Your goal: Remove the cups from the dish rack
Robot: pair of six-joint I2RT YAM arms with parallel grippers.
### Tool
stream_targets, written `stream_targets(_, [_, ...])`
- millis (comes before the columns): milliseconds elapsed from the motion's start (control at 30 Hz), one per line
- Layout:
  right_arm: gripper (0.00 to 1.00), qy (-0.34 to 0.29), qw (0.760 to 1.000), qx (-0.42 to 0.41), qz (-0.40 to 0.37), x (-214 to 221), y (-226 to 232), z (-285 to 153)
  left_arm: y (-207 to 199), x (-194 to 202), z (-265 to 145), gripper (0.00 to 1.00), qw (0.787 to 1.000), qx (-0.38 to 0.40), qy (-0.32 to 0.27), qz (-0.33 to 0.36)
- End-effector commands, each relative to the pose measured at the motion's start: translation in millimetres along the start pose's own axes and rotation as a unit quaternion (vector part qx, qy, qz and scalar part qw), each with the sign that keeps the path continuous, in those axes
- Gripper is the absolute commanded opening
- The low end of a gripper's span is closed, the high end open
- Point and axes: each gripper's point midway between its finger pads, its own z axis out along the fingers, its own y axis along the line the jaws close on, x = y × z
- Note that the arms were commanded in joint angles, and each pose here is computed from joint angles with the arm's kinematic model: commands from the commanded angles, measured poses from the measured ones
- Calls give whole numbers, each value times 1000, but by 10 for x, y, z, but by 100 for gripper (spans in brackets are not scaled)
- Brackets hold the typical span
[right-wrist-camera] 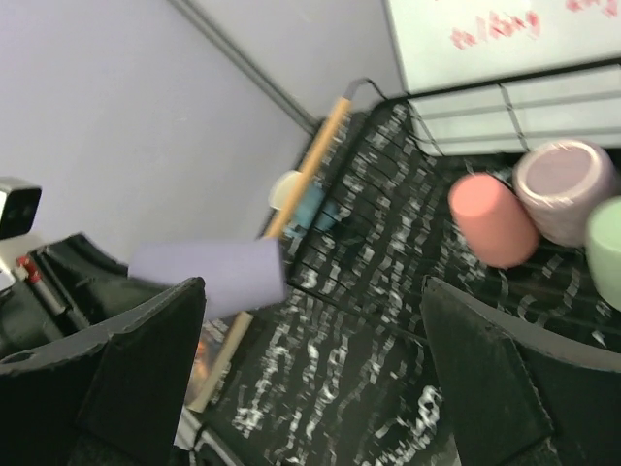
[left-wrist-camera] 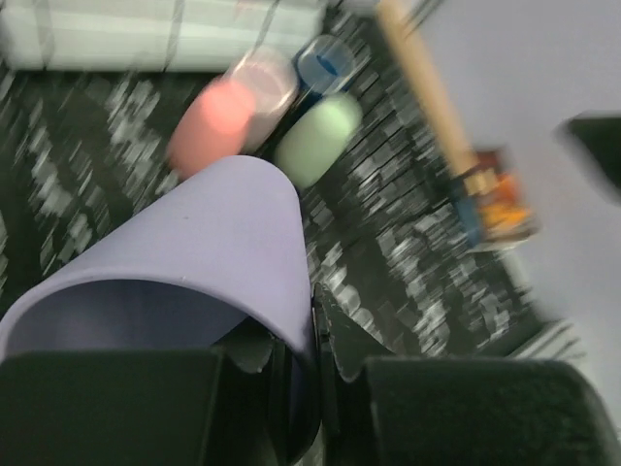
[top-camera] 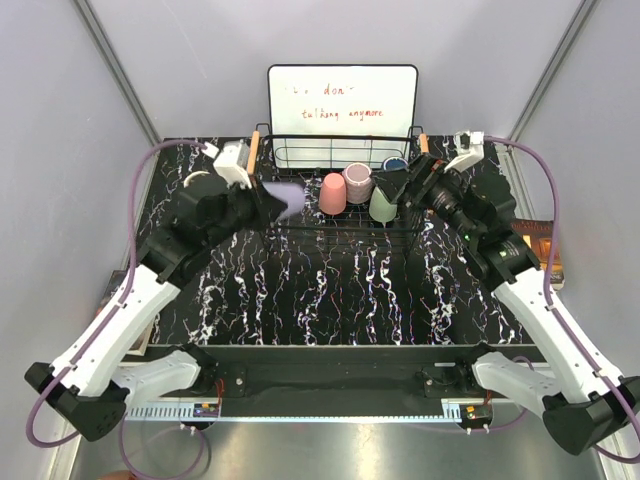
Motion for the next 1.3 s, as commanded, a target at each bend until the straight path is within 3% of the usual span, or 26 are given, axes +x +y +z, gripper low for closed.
stream_targets(0, [100,29,995,96,-23,187,-448,-4,719,739,-304,0,972,-179,145,41])
stream_targets(233, [100,47,990,127,-29,323,-643,38,780,1008,-579,0,953,-223,189,74])
stream_targets(467, [100,63,988,139,-26,451,-755,84,764,1517,-569,0,911,-249,286,161])
stream_targets(767, [100,88,986,143,-18,617,-845,126,737,2111,-139,0,895,-212,354,169])
stream_targets(933, [100,98,985,143,-16,699,-886,120,617,2274,62,0,900,-174,368,155])
stream_targets(1267, [100,102,983,148,-23,721,-936,145,575,2568,165,0,892,-145,412,119])
